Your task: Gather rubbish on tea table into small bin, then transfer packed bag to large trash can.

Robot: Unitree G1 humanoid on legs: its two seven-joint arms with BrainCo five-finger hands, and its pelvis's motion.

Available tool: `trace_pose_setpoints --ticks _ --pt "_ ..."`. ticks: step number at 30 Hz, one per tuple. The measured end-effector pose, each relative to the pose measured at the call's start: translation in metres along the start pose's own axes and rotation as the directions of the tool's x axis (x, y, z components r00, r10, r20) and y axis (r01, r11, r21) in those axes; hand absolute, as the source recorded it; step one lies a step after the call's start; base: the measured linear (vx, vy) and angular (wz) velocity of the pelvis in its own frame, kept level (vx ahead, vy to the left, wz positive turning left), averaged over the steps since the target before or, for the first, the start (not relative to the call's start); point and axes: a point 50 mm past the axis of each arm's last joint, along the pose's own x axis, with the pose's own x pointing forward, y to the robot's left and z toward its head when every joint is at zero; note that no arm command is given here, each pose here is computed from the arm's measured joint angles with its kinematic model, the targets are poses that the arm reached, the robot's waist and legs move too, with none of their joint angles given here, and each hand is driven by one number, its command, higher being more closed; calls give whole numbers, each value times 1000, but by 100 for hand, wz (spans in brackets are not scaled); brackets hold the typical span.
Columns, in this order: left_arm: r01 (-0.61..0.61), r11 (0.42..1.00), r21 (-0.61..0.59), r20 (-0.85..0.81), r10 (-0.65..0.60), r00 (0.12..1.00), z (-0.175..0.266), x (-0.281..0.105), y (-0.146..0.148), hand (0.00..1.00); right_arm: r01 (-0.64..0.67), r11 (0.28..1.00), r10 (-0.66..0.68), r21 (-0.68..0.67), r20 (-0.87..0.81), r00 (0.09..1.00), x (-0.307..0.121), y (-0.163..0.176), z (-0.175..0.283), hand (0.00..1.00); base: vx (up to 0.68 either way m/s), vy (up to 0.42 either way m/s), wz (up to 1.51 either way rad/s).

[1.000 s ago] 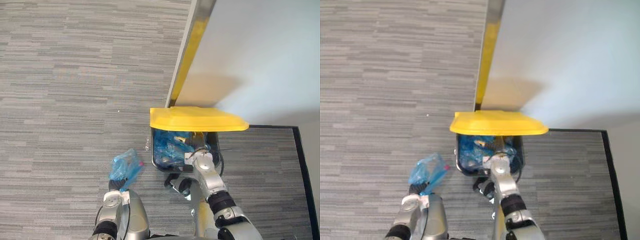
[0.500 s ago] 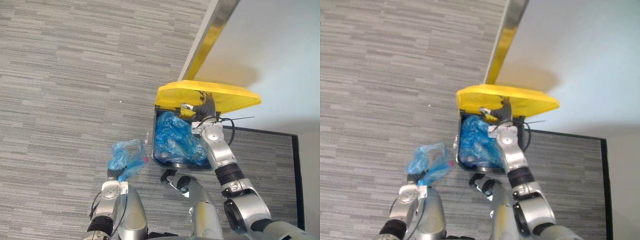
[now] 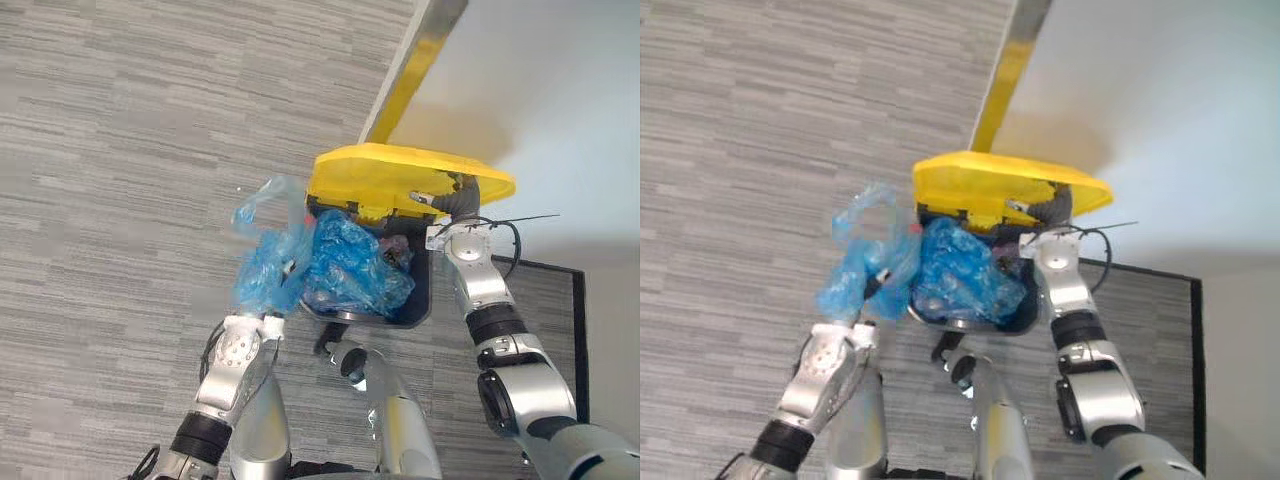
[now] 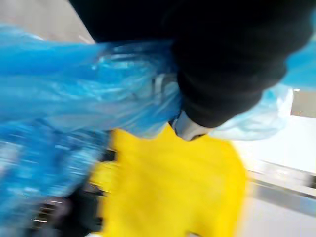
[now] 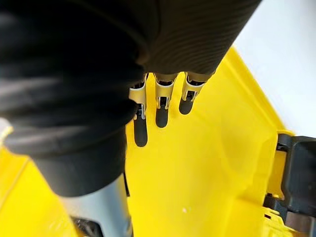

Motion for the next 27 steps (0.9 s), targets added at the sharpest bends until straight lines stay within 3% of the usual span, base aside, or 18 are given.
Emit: trace_pose_setpoints --ticks 5,16,27 --pt "150 989 8 112 -150 982 25 17 -35 100 13 999 -14 31 17 1000 5 -2 9 0 -29 19 -3" --pt "290 953 89 234 -303 924 57 43 -79 100 4 998 -9 57 95 995 13 3 36 0 -15 31 -11" --pt "289 940 178 210 -324 923 65 80 -102 100 -43 996 29 73 188 982 14 17 66 0 -56 -15 -7"
